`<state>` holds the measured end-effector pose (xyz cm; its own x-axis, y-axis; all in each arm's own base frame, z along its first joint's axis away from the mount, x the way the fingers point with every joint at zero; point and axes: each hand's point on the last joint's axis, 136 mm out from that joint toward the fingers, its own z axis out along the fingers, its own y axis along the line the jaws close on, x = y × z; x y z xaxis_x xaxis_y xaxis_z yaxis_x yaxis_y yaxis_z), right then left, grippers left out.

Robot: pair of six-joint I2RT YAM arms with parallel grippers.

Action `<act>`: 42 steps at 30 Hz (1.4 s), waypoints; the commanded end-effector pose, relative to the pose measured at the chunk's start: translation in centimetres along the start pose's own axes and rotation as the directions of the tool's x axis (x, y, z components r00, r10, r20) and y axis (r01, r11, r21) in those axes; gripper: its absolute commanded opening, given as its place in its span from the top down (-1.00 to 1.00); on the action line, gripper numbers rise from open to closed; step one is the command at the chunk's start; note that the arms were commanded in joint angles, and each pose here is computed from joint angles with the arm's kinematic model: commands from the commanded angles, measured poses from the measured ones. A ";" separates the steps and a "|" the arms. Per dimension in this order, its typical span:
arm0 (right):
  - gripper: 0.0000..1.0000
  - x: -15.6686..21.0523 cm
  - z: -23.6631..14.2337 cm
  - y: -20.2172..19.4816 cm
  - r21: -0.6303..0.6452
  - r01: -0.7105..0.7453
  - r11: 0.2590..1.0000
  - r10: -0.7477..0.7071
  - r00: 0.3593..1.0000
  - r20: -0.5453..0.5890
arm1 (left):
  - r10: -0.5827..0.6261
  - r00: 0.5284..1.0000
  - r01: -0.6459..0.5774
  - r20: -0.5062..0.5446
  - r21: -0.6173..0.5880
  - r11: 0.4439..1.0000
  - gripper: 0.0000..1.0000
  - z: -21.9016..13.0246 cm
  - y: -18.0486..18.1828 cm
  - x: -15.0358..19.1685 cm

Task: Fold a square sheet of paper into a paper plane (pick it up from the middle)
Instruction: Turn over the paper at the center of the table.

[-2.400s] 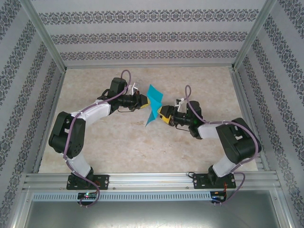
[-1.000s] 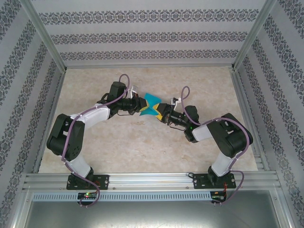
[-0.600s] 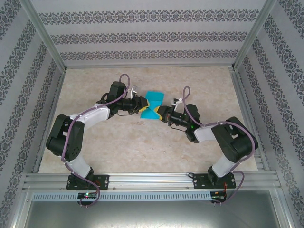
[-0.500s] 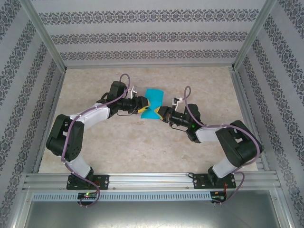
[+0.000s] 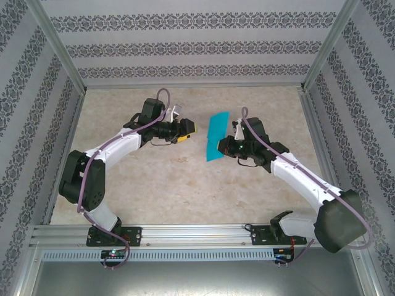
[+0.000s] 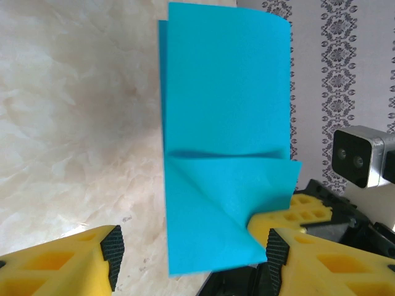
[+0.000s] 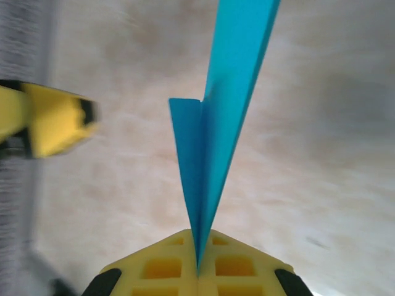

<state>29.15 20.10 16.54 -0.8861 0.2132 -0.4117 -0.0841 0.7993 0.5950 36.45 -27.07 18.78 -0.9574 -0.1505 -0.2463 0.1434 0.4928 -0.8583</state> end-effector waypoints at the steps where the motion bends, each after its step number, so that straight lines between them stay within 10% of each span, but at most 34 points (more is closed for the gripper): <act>1: 1.00 3.7 -3.3 -7.3 0.421 0.224 0.879 -0.145 0.967 -0.211 | 0.051 0.999 -0.051 -0.001 0.014 0.999 -0.34 -0.7 -1.4 0.0; 10: 1.00 1.7 -6.4 -10.0 0.740 0.460 0.490 -0.238 0.888 -0.394 | 0.031 0.999 -0.032 -0.014 -0.029 0.999 -0.44 -1.8 0.1 1.2; 17: 0.88 2.4 -1.6 -8.7 0.724 0.557 0.407 -0.253 0.830 -0.497 | -0.002 1.000 0.003 0.012 -0.099 0.995 -0.45 -4.5 2.2 2.4; 30: 0.37 6.8 8.3 -2.6 0.496 0.564 0.661 -0.299 0.803 -0.515 | 0.012 1.000 -0.008 0.023 -0.159 0.987 -0.45 -6.9 3.1 3.3; 42: -0.06 6.2 6.9 1.8 0.180 0.339 0.923 -0.274 0.910 -0.312 | -0.020 1.000 0.020 -0.003 -0.143 0.990 -0.42 -6.0 3.9 4.1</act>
<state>26.41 25.49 8.46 -0.9257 -0.2613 -0.2737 -0.3053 0.9430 0.1323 31.72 -20.43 17.54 -0.9580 -0.1680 -0.2324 0.0820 0.6161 -0.7834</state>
